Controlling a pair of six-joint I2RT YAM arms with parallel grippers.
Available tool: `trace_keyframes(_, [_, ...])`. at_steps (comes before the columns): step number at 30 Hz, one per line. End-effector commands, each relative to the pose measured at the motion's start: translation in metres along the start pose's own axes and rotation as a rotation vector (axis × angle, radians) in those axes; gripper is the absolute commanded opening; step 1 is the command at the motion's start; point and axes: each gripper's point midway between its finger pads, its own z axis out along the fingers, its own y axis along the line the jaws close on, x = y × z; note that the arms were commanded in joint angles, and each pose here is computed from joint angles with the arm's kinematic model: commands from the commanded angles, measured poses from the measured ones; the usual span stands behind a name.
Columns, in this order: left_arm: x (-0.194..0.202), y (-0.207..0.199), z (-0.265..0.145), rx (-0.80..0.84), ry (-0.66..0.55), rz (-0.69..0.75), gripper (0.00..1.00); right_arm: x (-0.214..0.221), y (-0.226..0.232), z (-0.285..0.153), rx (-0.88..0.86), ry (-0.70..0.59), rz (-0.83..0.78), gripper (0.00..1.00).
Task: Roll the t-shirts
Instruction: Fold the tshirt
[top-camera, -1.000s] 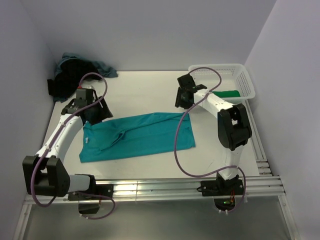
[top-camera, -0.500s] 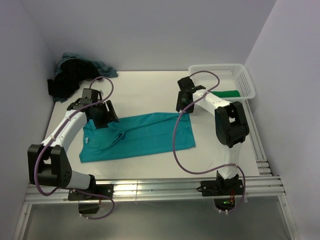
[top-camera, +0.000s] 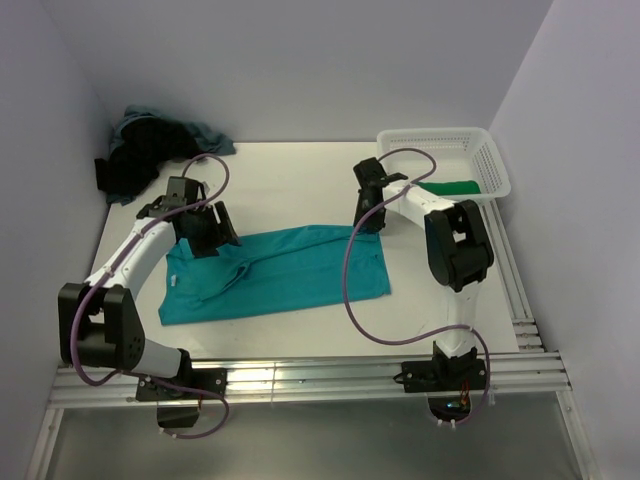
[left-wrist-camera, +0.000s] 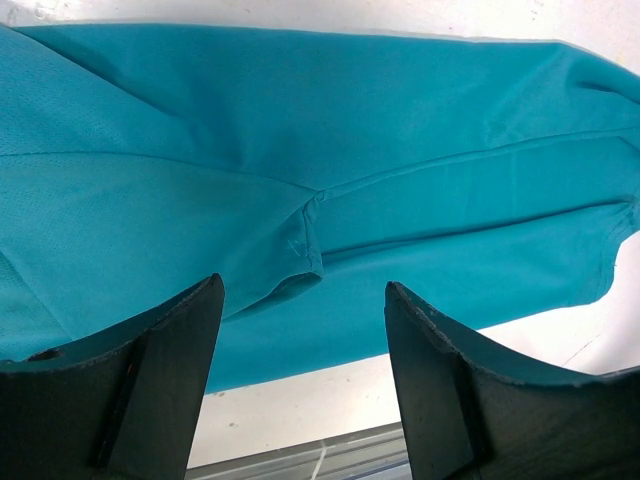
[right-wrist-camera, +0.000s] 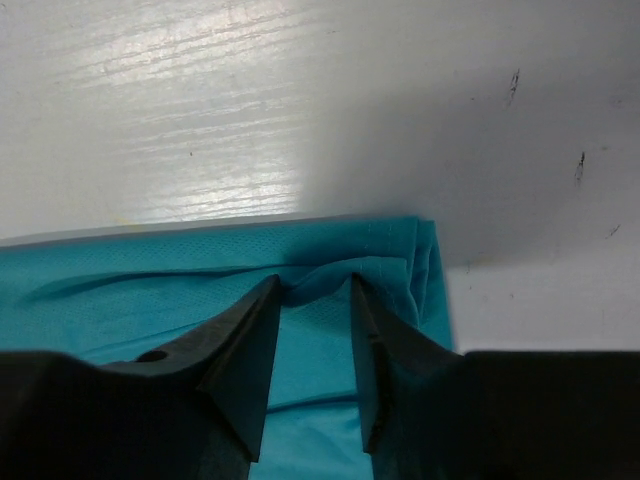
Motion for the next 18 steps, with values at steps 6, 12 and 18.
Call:
trace_keyframes(6, [-0.011, -0.012, -0.006, 0.028, -0.009, 0.036, 0.71, -0.014, 0.007, -0.010, -0.030, -0.041, 0.038, 0.12])
trace_keyframes(12, [-0.010, -0.013, -0.003, 0.034, 0.000, 0.038, 0.71, -0.018, 0.007, -0.021, -0.041, -0.068, 0.050, 0.00])
trace_keyframes(18, [-0.005, -0.012, 0.003, 0.030, 0.026, 0.048, 0.71, -0.018, 0.010, -0.042, -0.091, -0.103, 0.067, 0.00])
